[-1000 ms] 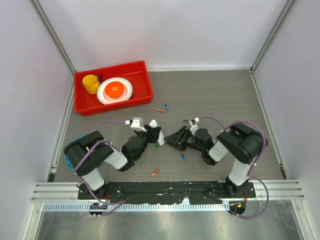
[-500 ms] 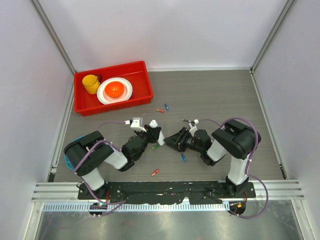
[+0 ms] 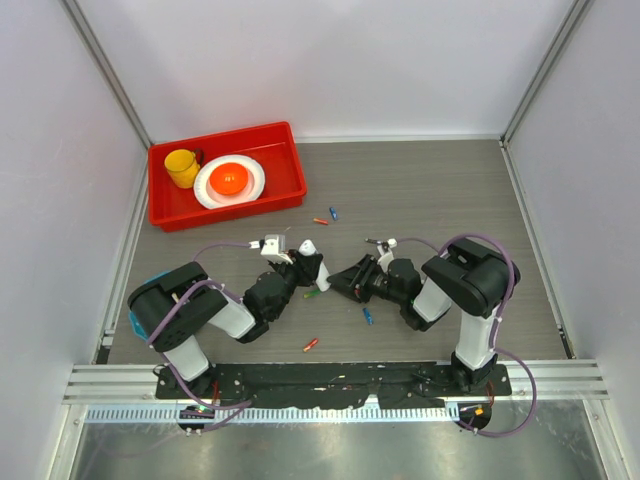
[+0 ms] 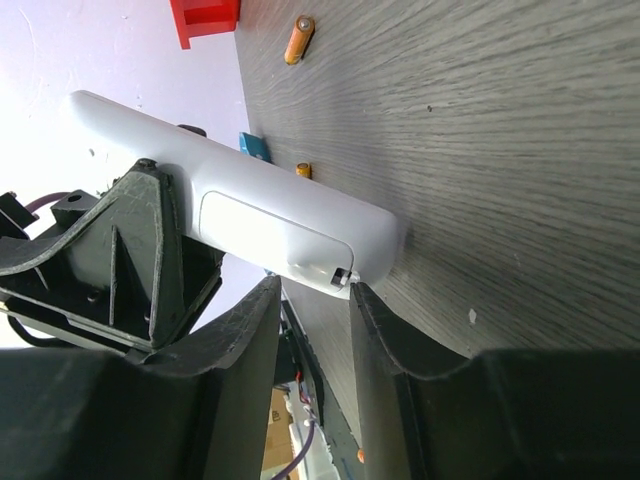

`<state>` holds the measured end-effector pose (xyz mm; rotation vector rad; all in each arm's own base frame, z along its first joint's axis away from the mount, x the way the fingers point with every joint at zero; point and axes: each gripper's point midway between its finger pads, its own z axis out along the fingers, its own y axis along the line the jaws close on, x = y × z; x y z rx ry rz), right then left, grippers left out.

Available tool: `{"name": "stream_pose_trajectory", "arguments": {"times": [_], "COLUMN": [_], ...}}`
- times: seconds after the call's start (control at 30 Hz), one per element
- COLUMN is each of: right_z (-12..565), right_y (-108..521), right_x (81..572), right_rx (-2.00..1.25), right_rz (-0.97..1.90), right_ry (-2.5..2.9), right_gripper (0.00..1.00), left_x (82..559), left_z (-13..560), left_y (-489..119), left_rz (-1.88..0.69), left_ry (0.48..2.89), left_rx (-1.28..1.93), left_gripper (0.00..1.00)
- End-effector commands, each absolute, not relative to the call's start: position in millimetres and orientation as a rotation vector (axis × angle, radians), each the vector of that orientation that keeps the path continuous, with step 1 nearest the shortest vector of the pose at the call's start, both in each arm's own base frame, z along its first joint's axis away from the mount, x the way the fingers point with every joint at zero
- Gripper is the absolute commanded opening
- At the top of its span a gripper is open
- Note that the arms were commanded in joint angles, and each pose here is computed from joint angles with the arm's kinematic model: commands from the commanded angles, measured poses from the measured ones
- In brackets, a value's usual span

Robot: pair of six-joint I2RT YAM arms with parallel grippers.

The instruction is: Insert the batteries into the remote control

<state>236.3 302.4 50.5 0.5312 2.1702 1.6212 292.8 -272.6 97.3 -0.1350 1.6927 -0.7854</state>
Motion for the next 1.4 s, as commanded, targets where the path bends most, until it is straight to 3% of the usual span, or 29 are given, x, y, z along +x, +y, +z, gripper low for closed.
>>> {"name": "stream_pose_trajectory", "arguments": {"times": [0.0, 0.73, 1.03, 1.37], "right_z": [75.5, 86.9, 93.9, 94.8], "right_y": [309.4, 311.0, 313.9, 312.6], "right_x": [245.2, 249.3, 252.8, 254.9], "right_rx": [0.475, 0.476, 0.466, 0.477], "right_rz": [1.699, 1.733, 1.746, 1.74], "right_ry": [2.049, 1.992, 1.968, 1.954], "right_gripper": [0.39, 0.36, 0.28, 0.31], "left_x": [298.9, 296.8, 296.3, 295.3], "left_z": [168.9, 167.2, 163.9, 164.1], "left_y": [-280.2, -283.6, -284.6, -286.4], "left_rz": [-0.956, -0.978, -0.983, -0.994], "left_ry": [1.435, 1.444, 1.453, 1.454], "left_rx": [-0.219, -0.216, -0.215, -0.215], "left_gripper": [0.0, 0.0, 0.0, 0.0]}}
